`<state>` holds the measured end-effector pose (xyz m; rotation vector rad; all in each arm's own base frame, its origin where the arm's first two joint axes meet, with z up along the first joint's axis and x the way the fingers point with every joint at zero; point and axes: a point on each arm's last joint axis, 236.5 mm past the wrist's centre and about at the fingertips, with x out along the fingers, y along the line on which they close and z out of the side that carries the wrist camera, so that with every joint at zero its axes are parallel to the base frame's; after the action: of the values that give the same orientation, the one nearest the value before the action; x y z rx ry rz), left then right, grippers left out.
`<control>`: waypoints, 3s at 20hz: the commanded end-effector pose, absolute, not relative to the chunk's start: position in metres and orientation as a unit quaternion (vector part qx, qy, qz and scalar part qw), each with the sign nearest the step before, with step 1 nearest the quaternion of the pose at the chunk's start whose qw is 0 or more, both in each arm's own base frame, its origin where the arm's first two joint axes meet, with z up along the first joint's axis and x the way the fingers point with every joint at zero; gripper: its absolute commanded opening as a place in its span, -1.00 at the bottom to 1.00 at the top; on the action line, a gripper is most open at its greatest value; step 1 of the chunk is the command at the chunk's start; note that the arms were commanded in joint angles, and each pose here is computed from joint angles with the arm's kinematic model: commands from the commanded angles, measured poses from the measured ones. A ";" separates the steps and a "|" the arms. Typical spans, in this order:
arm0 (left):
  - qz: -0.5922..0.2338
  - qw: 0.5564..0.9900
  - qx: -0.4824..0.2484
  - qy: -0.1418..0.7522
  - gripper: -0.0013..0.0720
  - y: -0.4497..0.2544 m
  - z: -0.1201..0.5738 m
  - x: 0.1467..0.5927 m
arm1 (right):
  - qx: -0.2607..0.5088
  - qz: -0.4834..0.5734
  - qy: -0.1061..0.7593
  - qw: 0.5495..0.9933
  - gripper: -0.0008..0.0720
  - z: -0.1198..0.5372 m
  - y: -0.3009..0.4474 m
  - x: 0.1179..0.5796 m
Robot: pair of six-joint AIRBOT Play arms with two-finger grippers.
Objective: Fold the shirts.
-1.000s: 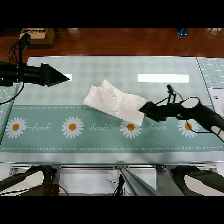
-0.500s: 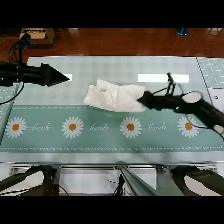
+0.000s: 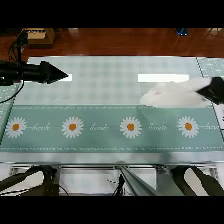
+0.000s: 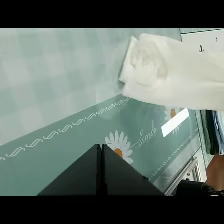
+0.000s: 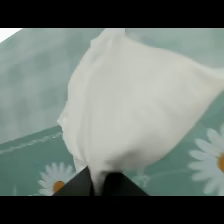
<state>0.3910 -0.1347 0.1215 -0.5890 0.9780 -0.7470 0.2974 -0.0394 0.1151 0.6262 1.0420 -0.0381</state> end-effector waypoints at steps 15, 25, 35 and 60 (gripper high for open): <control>-0.349 0.782 -0.263 0.445 -0.92 -0.133 0.122 0.393 | 0.361 -0.510 0.596 0.505 -0.89 0.089 -0.209 -0.018; -0.341 0.790 -0.262 0.438 -0.92 -0.123 0.122 0.397 | 0.291 -0.530 0.683 0.409 0.44 0.074 -0.168 -0.091; -0.304 0.830 -0.242 0.401 0.43 -0.095 0.123 0.420 | 0.216 -0.303 0.450 0.812 0.49 0.101 -0.204 0.184; -0.109 0.800 0.116 0.579 0.98 -0.085 0.071 0.383 | -0.001 0.099 0.587 0.803 0.68 0.050 0.055 0.361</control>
<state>0.3830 -0.0851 0.0706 0.2449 1.2402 -0.2368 0.3606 0.0535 0.0500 0.0018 1.2567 0.2087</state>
